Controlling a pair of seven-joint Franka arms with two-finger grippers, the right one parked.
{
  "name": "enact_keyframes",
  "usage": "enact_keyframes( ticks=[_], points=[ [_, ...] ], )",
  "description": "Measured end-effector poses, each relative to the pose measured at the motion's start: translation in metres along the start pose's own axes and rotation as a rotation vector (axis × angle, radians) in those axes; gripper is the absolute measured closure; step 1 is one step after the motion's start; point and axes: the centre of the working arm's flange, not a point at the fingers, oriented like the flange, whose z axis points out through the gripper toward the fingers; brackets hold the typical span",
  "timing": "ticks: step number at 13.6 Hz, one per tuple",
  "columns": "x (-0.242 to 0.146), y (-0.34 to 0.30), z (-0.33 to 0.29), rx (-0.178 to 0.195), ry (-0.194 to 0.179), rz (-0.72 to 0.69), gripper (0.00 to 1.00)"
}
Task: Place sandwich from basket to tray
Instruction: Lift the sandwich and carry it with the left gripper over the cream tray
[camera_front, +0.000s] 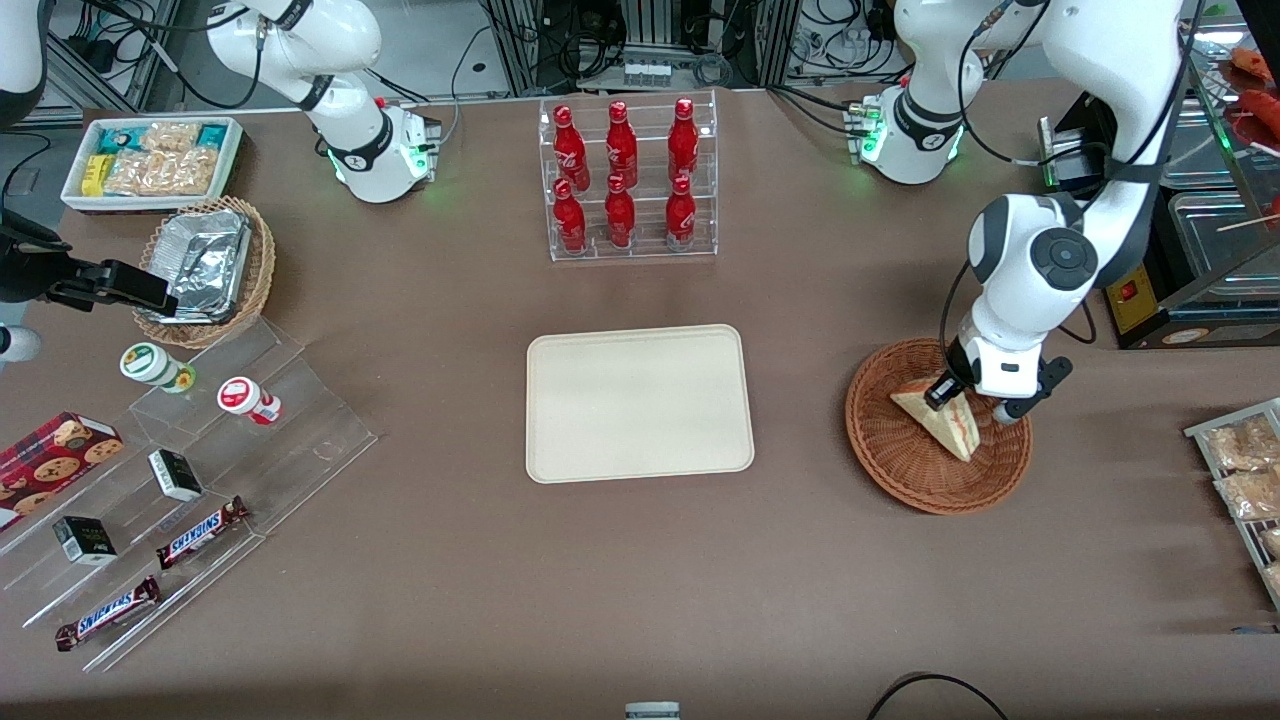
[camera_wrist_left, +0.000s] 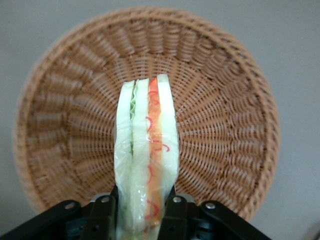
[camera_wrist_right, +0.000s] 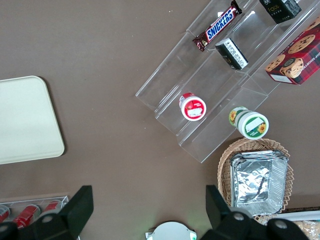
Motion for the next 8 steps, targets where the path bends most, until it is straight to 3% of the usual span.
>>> enact_keyframes(
  ticks=[3, 5, 8],
  points=[
    [-0.004, 0.044, -0.088, 0.08, -0.026, 0.073, 0.81],
    [-0.029, 0.085, -0.137, 0.08, -0.018, 0.143, 0.84],
    [-0.095, 0.146, -0.155, 0.053, -0.004, 0.289, 0.84]
  ],
)
